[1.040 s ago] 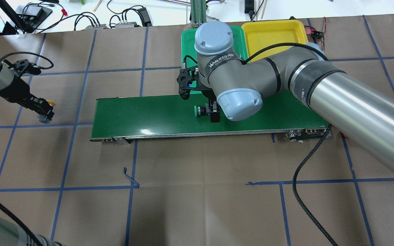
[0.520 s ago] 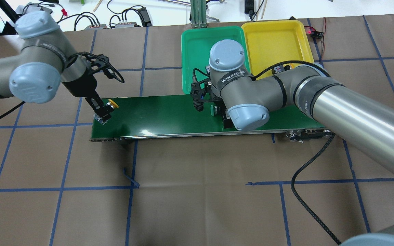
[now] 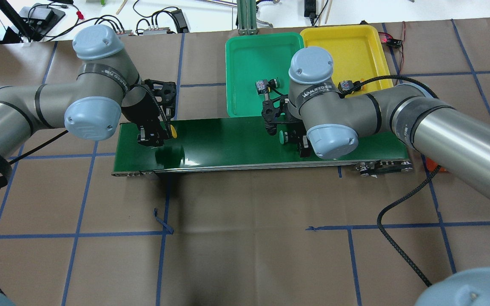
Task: Sort buttons by color to trays
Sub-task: 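Place the green button in the green tray with the right gripper while the left withdraws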
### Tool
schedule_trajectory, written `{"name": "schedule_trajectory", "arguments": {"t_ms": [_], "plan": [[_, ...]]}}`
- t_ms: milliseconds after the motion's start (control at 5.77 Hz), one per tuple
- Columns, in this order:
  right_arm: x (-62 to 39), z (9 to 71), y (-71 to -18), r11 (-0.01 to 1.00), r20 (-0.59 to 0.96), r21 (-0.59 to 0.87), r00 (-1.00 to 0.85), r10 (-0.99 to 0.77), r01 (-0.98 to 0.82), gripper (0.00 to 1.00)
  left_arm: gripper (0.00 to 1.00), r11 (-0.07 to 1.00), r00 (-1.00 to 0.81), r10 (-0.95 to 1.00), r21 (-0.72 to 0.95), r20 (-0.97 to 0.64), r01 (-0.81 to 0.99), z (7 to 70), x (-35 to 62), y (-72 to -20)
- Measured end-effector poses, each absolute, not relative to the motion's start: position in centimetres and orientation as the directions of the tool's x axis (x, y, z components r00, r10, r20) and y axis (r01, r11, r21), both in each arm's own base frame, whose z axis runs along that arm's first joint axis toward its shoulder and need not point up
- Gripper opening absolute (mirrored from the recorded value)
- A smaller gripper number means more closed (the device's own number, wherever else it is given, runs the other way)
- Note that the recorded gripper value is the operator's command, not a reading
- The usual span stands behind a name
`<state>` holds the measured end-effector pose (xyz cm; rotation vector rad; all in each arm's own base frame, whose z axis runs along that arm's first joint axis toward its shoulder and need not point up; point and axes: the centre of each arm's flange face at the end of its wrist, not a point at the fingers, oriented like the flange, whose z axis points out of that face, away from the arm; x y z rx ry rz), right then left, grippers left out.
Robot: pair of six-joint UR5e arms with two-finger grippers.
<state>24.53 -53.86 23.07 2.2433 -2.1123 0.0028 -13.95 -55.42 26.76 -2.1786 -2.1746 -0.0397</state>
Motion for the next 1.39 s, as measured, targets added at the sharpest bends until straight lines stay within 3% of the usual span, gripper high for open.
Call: {"name": "schedule_trajectory", "arguments": {"t_ms": [173,520,693,1040,1213,1386], "plan": [[23.5,24.2,-54.4,-0.054,0.065,0.041,0.056,-0.996,-0.998,0.13,0.96,-0.048,0.049,0.997,-0.021,0.063,0.999,26.2,-16.1,-55.0],[21.6,29.5,-57.5,-0.057,0.168,0.032,0.062,-0.984,-0.998,0.14,0.98,-0.017,0.018,0.998,-0.01,0.052,1.0,26.6,-18.1,-54.3],[21.8,31.8,-60.3,-0.071,0.225,0.029,0.075,-0.971,-0.997,0.15,0.97,0.094,-0.094,0.995,-0.008,0.025,0.996,28.5,-18.2,-54.2],[23.3,31.0,-69.1,-0.091,0.29,0.024,0.094,-0.952,-0.996,0.17,0.97,0.46,-0.46,0.888,-0.007,0.008,0.888,34.6,-18.1,-52.0],[24.2,29.4,-73.3,-0.093,0.31,0.019,0.094,-0.946,-0.995,0.29,0.97,0.636,-0.636,0.772,-0.012,0.002,0.772,37.3,-17.9,-50.5],[25.4,27.4,-75.6,-0.087,0.312,-0.008,0.08,-0.947,-0.996,0.32,0.97,0.774,-0.774,0.633,-0.018,0.001,0.633,39.6,-17.8,-49.1]]}}
